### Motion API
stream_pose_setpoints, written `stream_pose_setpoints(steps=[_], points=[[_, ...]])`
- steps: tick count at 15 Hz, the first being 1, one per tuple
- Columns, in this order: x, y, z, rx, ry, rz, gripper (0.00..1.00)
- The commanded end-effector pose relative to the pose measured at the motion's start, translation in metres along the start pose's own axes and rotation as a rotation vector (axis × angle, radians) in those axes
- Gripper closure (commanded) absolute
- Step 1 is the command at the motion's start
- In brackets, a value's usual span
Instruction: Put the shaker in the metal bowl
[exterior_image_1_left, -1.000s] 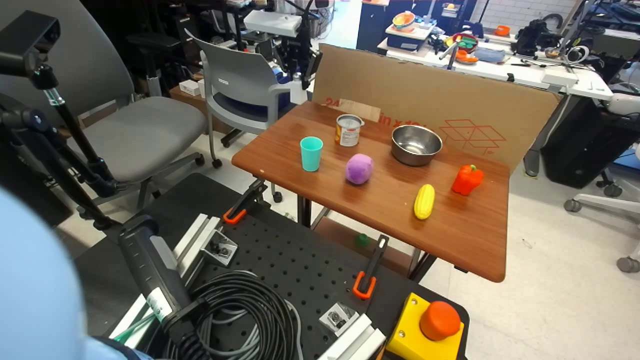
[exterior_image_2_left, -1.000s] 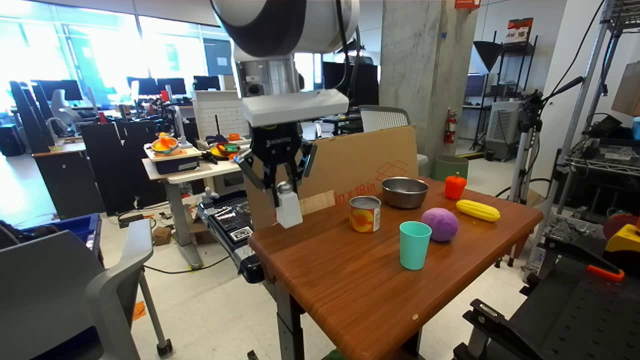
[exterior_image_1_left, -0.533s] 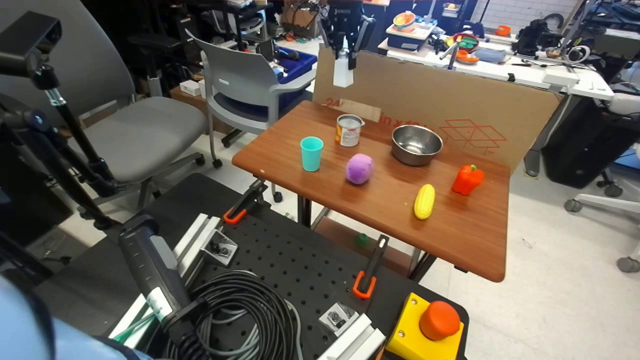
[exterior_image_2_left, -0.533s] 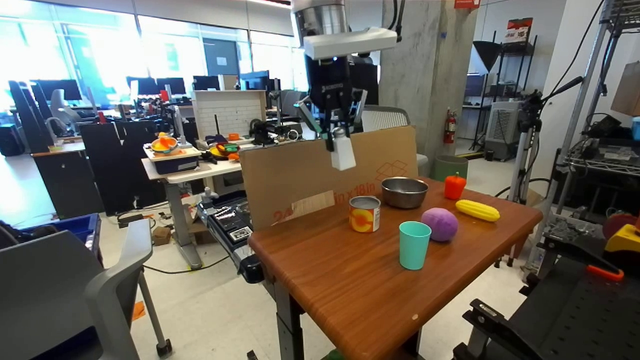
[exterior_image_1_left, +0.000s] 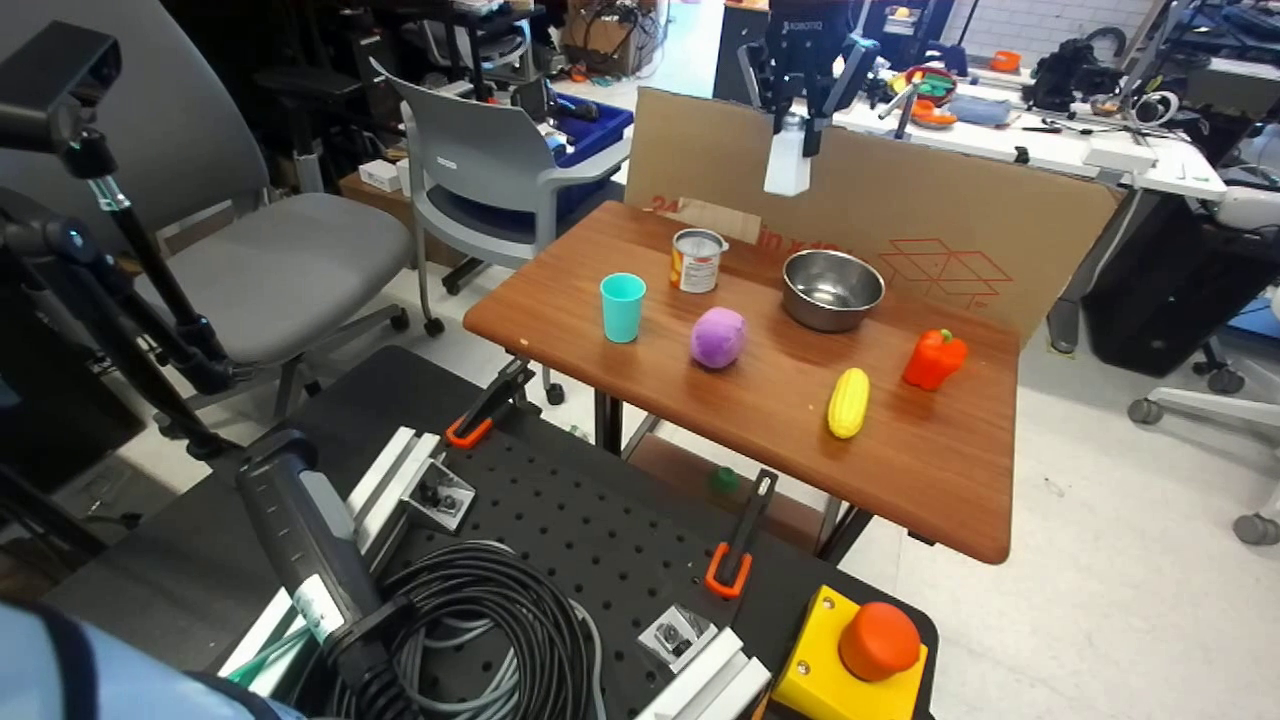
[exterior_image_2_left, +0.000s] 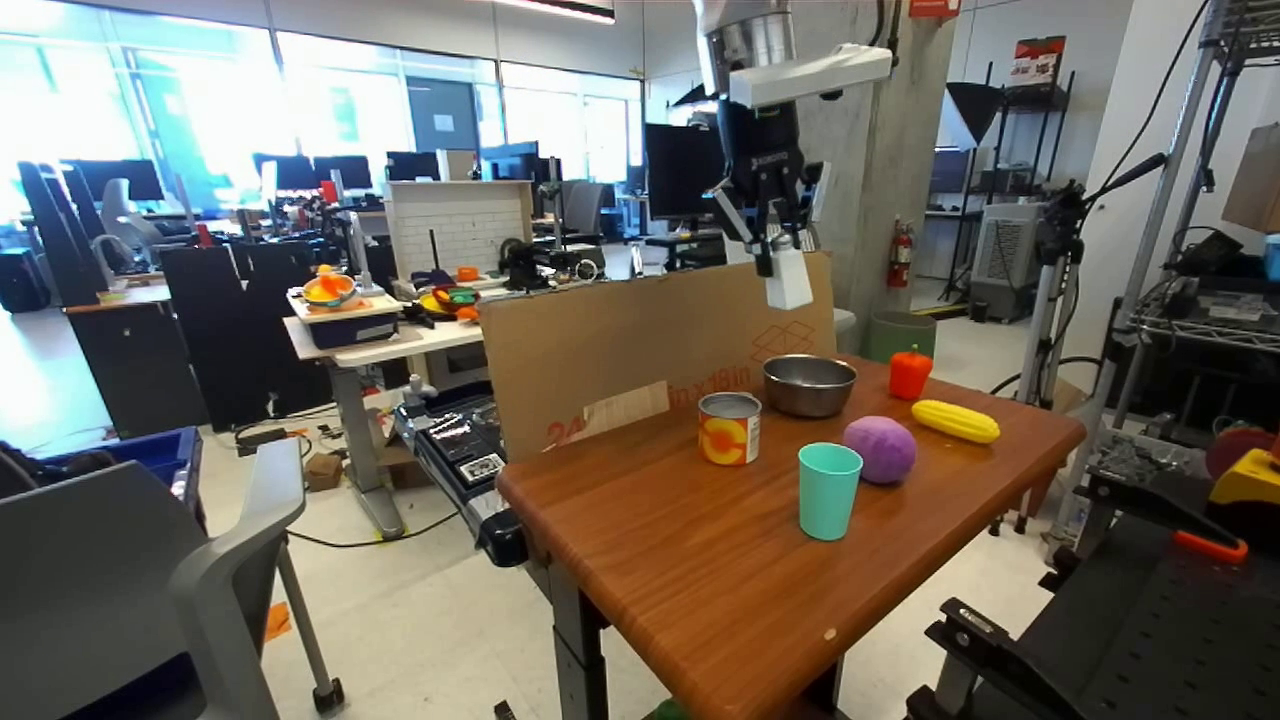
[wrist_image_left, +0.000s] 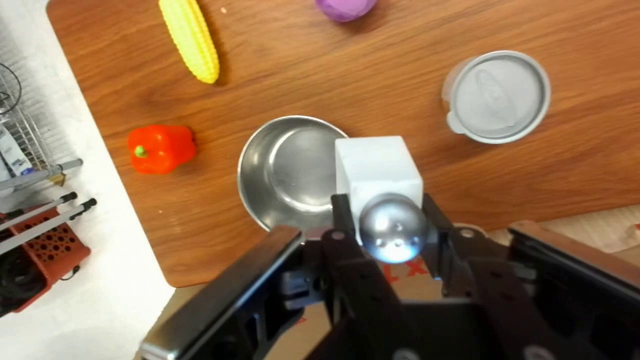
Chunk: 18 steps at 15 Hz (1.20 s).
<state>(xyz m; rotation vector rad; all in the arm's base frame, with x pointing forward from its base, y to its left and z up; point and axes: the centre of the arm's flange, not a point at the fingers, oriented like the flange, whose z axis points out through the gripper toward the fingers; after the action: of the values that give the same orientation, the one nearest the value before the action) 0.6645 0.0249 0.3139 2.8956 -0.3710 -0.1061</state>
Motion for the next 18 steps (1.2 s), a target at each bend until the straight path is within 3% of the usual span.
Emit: stream_pose_setpoints(steps=[1, 5, 8, 12, 18], points=[[0.004, 0.040, 0.017, -0.048, 0.049, 0.020, 0.91], [0.011, 0.068, 0.034, -0.115, 0.165, 0.040, 0.91], [0.010, 0.077, 0.051, -0.106, 0.200, 0.036, 0.91], [0.006, 0.078, 0.075, -0.069, 0.217, 0.024, 0.91], [0.007, 0.061, 0.095, 0.052, 0.219, -0.006, 0.91]])
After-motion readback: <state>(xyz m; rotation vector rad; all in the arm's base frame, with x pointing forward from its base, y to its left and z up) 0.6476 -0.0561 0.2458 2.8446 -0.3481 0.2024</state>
